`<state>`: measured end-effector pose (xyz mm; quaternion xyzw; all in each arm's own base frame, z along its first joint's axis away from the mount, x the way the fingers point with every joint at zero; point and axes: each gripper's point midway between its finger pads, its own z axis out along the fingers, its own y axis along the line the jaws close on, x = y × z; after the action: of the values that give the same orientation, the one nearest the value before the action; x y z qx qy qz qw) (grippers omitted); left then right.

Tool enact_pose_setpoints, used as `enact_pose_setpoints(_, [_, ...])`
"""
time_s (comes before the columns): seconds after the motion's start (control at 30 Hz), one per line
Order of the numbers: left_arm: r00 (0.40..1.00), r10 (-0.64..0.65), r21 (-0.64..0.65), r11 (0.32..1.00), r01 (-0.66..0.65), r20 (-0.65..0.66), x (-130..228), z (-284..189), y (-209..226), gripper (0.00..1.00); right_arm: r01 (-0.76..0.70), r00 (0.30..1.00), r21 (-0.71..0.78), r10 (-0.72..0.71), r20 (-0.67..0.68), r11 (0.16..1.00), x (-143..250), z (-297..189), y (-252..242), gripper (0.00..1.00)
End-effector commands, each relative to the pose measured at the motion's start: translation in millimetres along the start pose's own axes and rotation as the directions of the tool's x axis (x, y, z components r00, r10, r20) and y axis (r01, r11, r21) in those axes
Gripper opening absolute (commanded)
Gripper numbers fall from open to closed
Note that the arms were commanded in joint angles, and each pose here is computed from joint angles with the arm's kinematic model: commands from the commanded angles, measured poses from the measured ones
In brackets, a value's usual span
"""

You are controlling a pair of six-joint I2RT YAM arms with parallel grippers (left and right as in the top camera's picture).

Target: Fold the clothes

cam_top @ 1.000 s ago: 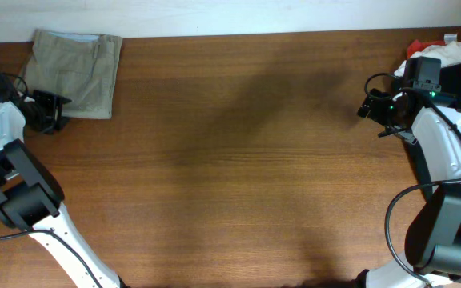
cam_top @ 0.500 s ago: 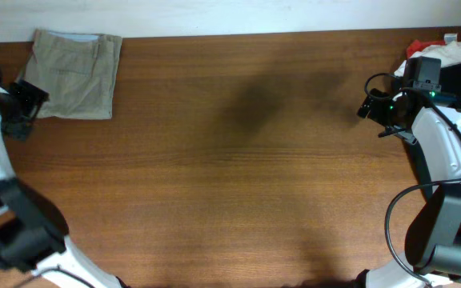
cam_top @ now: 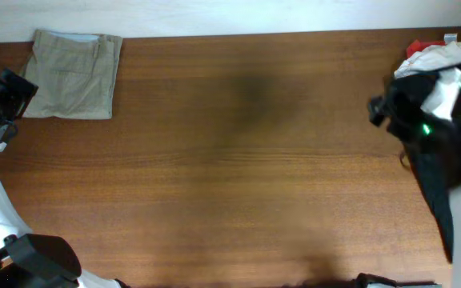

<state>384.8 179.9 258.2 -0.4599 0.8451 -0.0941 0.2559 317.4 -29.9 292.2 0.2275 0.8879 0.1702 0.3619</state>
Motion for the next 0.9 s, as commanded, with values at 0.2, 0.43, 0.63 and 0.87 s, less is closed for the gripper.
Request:
enact_pose_setpoints(0.2, [1.0,0.013,-0.002,1.0,-0.013,0.01,-2,-3,2,0.99,0.021,0.993,0.06,-0.028,0.119,0.998,52,-101,-2,0.99])
enact_pose_setpoints(0.43, [1.0,0.013,-0.002,1.0,-0.013,0.01,-2,-3,2,0.99,0.028,0.997,0.078,-0.033,0.07,0.997,64,-101,-6,0.99])
enact_pose_setpoints(0.63, [1.0,0.013,-0.002,1.0,-0.013,0.01,-2,-3,2,0.99,0.099,0.958,0.035,-0.105,0.267,0.994,68,-124,-2,0.99])
enact_pose_setpoints(0.87, [1.0,0.013,-0.002,1.0,-0.013,0.01,-2,-3,2,0.99,0.265,0.848,-0.099,-0.183,0.497,0.959,84,-86,1,0.99])
